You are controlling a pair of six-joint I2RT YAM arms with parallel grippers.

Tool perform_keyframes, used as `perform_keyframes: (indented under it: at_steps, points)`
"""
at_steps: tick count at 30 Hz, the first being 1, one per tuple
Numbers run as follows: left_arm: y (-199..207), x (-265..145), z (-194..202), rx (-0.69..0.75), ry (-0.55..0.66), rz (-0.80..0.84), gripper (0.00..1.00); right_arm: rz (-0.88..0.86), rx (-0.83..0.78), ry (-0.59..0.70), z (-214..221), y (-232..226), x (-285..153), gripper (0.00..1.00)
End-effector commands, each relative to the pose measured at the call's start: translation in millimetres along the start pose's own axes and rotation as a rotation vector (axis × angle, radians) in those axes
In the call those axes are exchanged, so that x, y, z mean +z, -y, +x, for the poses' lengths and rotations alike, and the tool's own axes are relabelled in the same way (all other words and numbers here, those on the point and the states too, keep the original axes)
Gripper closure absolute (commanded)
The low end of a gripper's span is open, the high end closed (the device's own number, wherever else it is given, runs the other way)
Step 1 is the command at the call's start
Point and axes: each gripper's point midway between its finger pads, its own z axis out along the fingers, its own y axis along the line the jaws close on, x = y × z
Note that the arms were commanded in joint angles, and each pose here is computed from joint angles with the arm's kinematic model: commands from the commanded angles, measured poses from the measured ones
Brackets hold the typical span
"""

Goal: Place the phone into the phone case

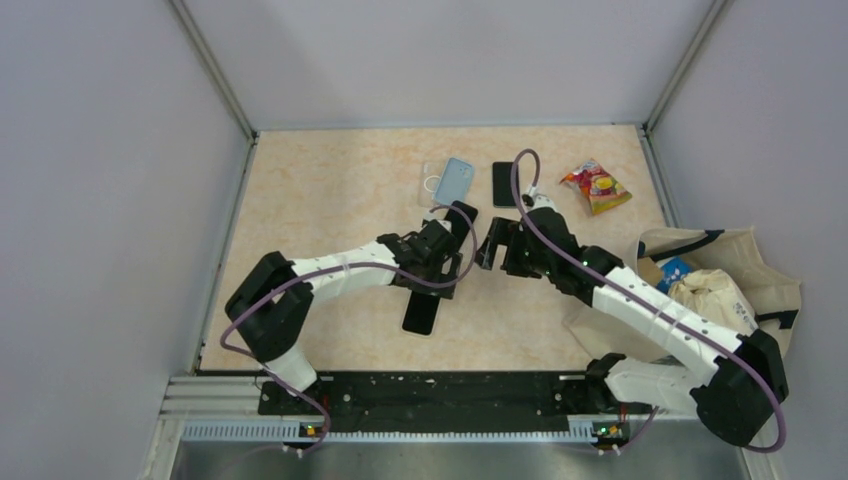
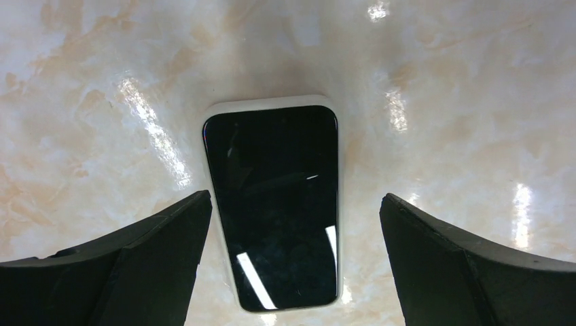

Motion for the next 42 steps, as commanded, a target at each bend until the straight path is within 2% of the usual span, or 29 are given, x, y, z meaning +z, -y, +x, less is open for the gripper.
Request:
perform_keyframes:
  at_steps: [1, 8, 16, 19, 21, 23, 24, 25, 28, 33, 42]
  points:
    - [-7, 4, -5, 0.091, -0.018, -0.097, 0.01, -0.031, -0.018, 0.009, -2, 2, -10, 0.1]
    - [-13, 9, 2, 0.101, -0.05, -0.15, 0.01, -0.037, -0.013, 0.007, 1, 5, -12, 0.09]
    - [1, 22, 20, 0.103, -0.105, -0.057, 0.01, -0.047, -0.011, 0.014, -1, 4, -15, 0.08]
    - [-3, 26, 22, 0.092, -0.108, -0.074, 0.01, -0.048, -0.012, 0.013, -1, 4, -15, 0.08]
    - [-9, 26, 21, 0.078, -0.1, -0.102, 0.06, -0.048, -0.012, 0.011, 0, 4, -15, 0.08]
    - [-15, 27, 20, 0.054, -0.094, -0.12, 0.23, -0.05, -0.014, 0.012, 0, 4, -15, 0.09]
    - [-18, 27, 20, 0.041, -0.095, -0.126, 0.39, -0.051, -0.015, 0.013, -1, 4, -15, 0.09]
    - [-21, 27, 19, 0.028, -0.091, -0.13, 0.47, -0.05, -0.016, 0.014, -1, 4, -15, 0.1]
    - [-27, 25, 15, -0.007, -0.064, -0.145, 0.61, -0.045, -0.024, 0.019, -2, 5, -16, 0.11]
    - [-49, 7, -16, -0.11, 0.045, -0.182, 0.73, -0.032, -0.035, 0.015, -1, 8, -17, 0.11]
    - [-135, -12, -116, -0.366, 0.224, -0.274, 0.77, 0.005, -0.053, 0.004, 2, 17, -14, 0.12]
